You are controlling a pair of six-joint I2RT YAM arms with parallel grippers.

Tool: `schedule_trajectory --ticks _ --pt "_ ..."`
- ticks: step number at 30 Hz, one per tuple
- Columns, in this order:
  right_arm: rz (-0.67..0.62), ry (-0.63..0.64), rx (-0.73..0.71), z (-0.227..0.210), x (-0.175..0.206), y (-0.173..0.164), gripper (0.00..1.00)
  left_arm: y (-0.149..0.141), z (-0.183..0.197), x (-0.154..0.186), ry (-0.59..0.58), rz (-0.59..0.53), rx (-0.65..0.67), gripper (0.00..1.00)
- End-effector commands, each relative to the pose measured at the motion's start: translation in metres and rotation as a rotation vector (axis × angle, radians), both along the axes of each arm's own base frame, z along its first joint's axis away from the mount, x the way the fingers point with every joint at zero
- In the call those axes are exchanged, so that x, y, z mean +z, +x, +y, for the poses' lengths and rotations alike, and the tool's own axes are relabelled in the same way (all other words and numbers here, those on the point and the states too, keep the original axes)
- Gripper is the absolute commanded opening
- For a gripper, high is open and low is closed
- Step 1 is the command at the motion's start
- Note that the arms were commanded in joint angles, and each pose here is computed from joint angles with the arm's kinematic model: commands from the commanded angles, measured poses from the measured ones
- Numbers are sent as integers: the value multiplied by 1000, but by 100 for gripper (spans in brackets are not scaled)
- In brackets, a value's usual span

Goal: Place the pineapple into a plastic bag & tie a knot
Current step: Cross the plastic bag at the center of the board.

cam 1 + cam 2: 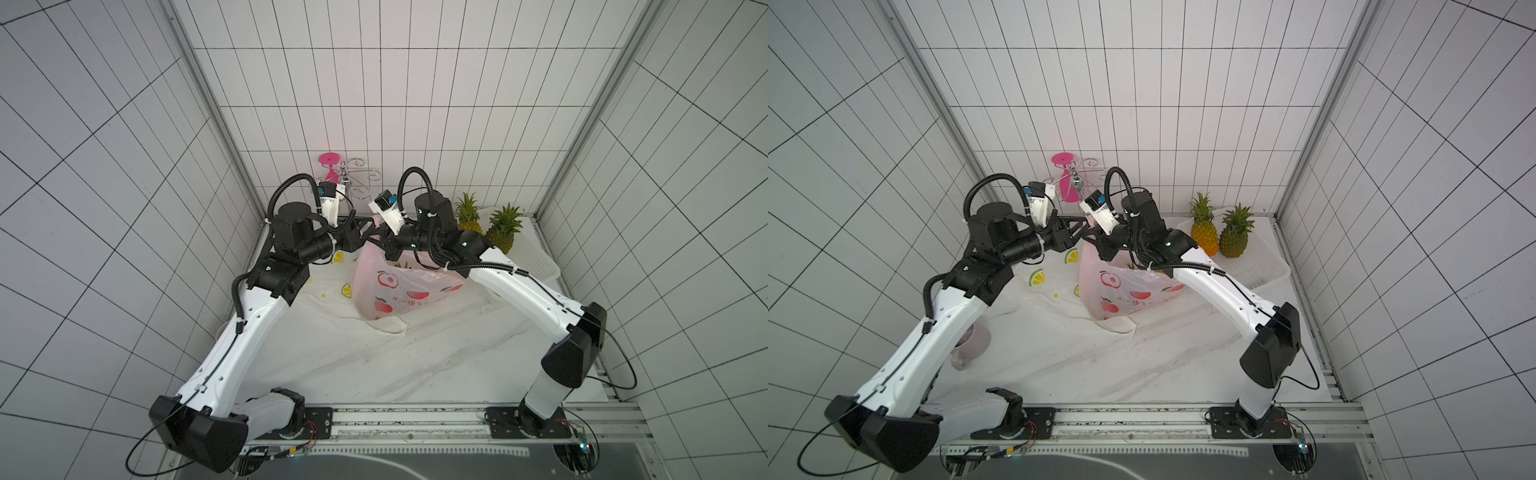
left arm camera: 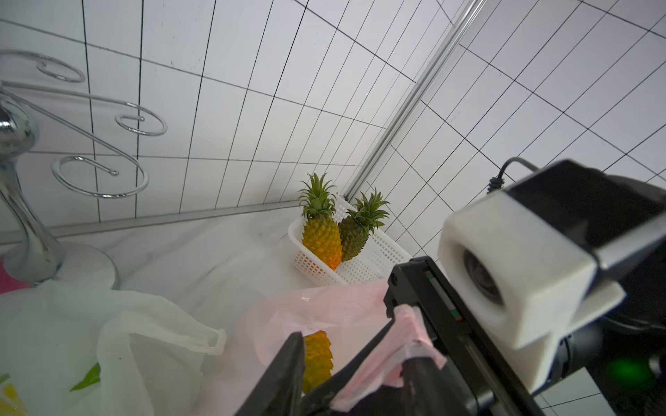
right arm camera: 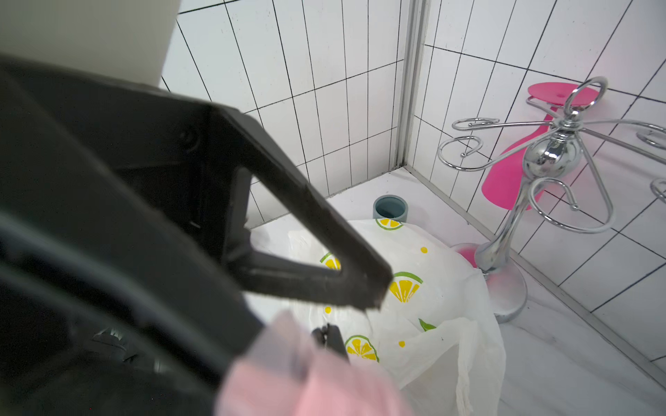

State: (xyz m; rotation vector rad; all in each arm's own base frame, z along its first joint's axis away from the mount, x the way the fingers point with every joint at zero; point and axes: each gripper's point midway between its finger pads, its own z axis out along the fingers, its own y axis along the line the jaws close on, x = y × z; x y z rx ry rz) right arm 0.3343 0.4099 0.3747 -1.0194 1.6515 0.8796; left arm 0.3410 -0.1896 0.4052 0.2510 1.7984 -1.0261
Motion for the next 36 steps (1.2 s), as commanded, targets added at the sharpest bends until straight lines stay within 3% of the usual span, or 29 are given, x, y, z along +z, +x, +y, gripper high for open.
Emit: schedule_trajectory --ticks 1,3,6,11,16,22,29,32,36 --pt "-68 101 3 -16 52 17 0 1 29 -4 -111 -13 2 58" --pt "-18 134 52 -25 54 24 0 -1 39 -10 -184 -56 -50 60" --pt "47 177 124 -31 58 28 0 -8 26 -14 -204 -165 -141 61" --pt "102 216 189 -34 66 31 0 -14 -3 -11 -164 -332 -232 66" --pt "130 237 256 -33 70 24 0 -6 -11 -7 -123 -408 -233 69" --pt "162 261 322 -31 73 15 0 8 -19 -17 -79 -418 -216 71" --pt "174 286 346 -29 78 13 0 -4 -73 -36 -33 -390 -341 71" --pt "179 290 344 -28 78 15 0 -6 -80 -43 -52 -369 -357 65" --pt "176 293 294 -33 77 25 0 -6 -81 -50 -74 -338 -360 49"
